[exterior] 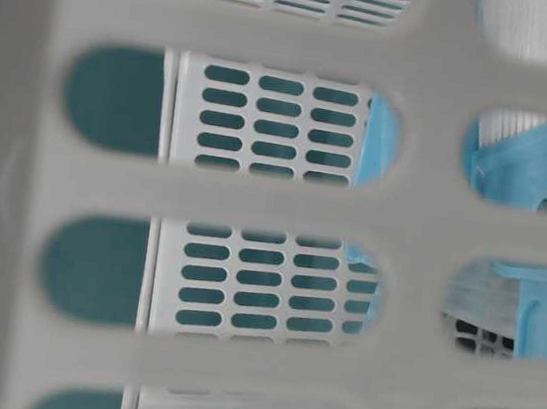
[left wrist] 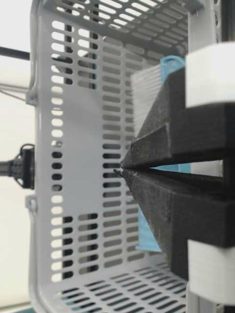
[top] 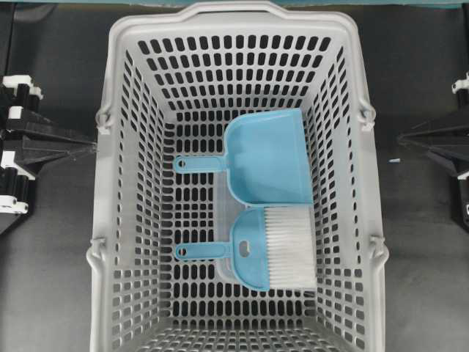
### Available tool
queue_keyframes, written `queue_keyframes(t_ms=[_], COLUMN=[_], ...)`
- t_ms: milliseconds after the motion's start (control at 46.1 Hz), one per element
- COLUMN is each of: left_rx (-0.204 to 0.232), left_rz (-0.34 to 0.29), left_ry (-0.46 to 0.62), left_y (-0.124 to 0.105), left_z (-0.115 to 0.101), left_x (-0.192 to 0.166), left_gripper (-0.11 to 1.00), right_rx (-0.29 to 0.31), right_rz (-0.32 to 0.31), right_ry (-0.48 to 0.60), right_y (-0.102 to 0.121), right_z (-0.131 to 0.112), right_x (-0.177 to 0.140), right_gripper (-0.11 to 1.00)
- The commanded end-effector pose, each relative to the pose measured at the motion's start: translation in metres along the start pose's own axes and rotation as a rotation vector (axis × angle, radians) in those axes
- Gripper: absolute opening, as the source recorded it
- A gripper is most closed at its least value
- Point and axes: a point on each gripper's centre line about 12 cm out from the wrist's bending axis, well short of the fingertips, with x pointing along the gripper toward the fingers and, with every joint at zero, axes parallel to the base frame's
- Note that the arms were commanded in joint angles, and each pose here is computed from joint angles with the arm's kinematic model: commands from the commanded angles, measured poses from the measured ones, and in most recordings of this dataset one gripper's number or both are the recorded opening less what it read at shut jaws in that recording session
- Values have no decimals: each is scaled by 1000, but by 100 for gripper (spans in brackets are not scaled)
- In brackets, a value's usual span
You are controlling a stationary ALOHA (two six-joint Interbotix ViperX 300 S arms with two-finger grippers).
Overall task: Pick up the hand brush from the shopping basket with the left arm.
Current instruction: 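Move the left gripper over the basket toward the blue hand brush handle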
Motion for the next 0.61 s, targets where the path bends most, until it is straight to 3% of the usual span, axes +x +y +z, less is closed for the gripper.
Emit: queue_keyframes(t_ms=[0, 87, 260, 412, 586], left_rx=[15, -19, -65, -61, -46], left_rz=[-4, -4, -7, -20, -50], left_ry=[-3, 57, 198, 360, 473], left_y=[0, 0, -3, -10, -21], left_z=[17, 24, 43, 52, 57], left_x=[8, 16, 36, 62, 94], left_gripper=[6, 0, 0, 0, 0], right_rx=[11, 18, 20, 20, 24], right_rz=[4, 1, 0, 0, -6], right_ry=[-18, -14, -15, -9, 3], right_y=[1, 0, 0, 0, -1], right_z=[7, 6, 7, 6, 3], right_x=[3, 3, 3, 4, 4], right_gripper=[0, 0, 0, 0, 0])
